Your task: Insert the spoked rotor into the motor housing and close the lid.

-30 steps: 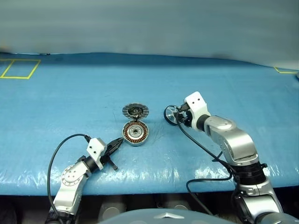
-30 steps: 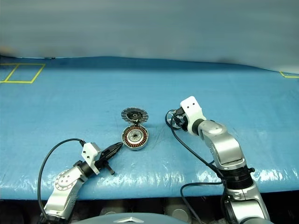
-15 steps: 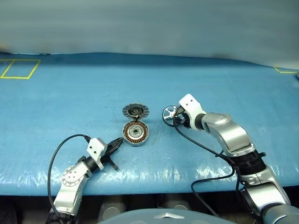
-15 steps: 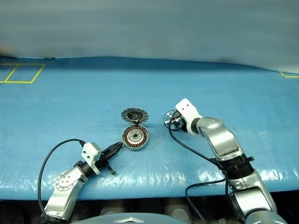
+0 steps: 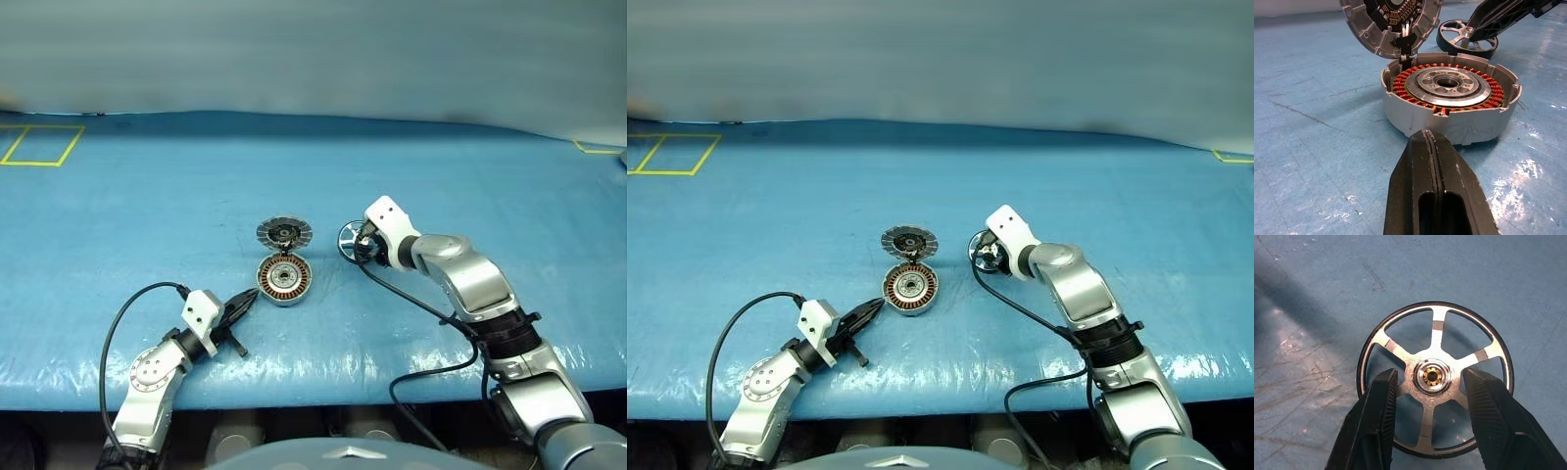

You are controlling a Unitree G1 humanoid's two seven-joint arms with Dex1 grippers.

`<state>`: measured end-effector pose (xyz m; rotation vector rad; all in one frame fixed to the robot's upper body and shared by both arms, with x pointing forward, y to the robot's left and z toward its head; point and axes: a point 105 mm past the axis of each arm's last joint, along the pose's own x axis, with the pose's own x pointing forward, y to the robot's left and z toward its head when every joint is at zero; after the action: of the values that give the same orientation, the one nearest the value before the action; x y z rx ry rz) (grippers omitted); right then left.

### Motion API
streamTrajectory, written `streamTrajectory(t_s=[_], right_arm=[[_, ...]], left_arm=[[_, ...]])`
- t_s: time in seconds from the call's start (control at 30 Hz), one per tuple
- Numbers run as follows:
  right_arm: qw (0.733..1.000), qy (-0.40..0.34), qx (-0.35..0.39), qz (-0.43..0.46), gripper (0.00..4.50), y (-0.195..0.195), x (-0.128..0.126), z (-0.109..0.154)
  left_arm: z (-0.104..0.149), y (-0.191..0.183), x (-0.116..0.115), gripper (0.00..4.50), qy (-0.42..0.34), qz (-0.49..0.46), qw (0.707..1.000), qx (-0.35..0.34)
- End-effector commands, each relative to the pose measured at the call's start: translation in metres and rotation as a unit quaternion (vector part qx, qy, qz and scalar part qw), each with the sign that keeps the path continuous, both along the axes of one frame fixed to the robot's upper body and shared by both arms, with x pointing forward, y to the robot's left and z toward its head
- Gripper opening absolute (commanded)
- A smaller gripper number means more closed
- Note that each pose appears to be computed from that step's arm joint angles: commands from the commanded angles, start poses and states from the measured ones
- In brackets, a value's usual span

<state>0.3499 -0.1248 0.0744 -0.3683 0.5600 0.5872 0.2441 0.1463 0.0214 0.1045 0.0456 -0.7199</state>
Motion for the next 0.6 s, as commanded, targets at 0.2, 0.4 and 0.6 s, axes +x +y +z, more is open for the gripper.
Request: streamTrajectory(t_s=[0.2, 0.4, 0.6], right_arm=[[0.998, 0.05, -0.018, -0.015, 2.21, -0.002, -0.014, -0.022], [0.998, 0.052, -0.025, -0.023, 1.33, -0.004, -0.016, -0.025], [0.999, 0.005, -0.042, -0.012, 1.33, -0.004, -0.016, -0.01]], left_arm=[[-0.001, 0.002, -0.001, 0.0, -0.005, 0.002, 1.0, 0.001], [-0.002, 0.001, -0.001, 0.0, -0.005, 0.0, 1.0, 0.0], [-0.002, 0.002, -0.002, 0.0, -0.003, 0.002, 1.0, 0.0]])
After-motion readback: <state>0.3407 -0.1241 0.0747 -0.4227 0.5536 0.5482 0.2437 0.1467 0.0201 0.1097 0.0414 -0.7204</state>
